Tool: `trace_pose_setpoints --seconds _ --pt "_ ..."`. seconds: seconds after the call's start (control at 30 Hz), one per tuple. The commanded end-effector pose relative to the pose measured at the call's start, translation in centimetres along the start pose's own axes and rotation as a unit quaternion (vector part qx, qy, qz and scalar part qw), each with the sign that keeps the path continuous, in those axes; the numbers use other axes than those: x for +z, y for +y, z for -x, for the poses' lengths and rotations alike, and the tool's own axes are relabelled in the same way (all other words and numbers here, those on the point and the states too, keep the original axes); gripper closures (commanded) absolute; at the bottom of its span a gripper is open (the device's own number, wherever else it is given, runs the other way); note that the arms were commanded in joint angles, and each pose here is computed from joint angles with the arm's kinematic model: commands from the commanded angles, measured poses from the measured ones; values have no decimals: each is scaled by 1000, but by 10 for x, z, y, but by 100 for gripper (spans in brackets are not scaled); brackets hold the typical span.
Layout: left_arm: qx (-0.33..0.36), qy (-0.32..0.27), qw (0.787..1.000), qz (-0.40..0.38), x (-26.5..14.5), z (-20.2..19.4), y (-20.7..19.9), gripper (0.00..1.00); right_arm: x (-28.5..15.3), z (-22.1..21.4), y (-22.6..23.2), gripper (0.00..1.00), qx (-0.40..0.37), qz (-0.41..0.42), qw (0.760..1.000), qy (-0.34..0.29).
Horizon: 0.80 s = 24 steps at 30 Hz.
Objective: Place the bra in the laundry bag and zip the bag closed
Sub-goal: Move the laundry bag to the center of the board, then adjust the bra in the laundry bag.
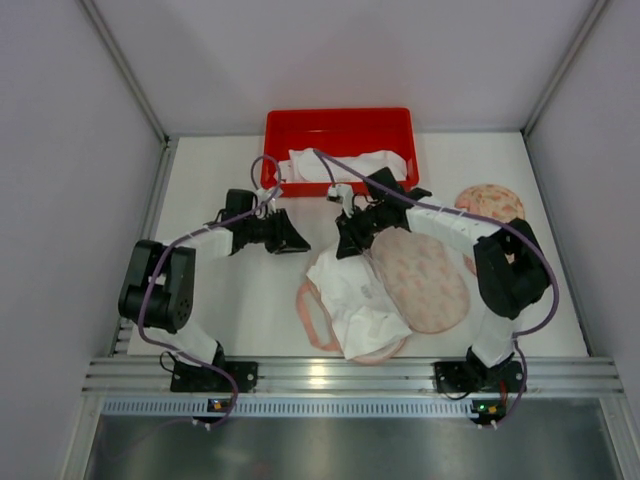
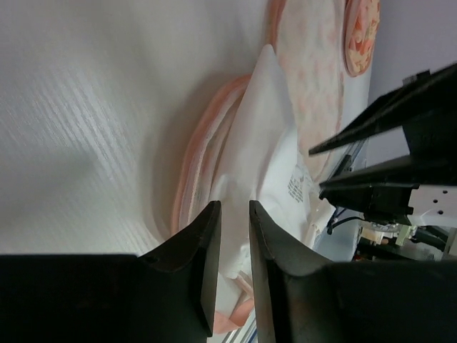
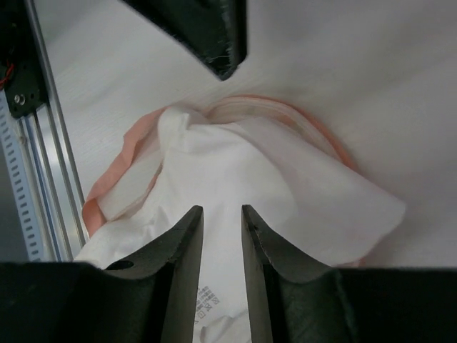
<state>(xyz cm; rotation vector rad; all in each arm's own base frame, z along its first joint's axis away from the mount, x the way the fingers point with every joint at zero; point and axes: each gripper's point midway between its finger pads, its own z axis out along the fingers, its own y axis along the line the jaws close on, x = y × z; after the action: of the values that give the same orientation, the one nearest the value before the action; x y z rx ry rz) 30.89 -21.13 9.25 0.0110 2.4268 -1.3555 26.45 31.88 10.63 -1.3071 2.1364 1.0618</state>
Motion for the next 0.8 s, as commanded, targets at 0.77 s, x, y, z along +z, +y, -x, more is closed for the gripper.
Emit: trace_pose_setpoints --seconds 0.77 --pt "52 49 995 -71 35 -8 -41 100 -21 14 -77 35 141 -16 989 -46"
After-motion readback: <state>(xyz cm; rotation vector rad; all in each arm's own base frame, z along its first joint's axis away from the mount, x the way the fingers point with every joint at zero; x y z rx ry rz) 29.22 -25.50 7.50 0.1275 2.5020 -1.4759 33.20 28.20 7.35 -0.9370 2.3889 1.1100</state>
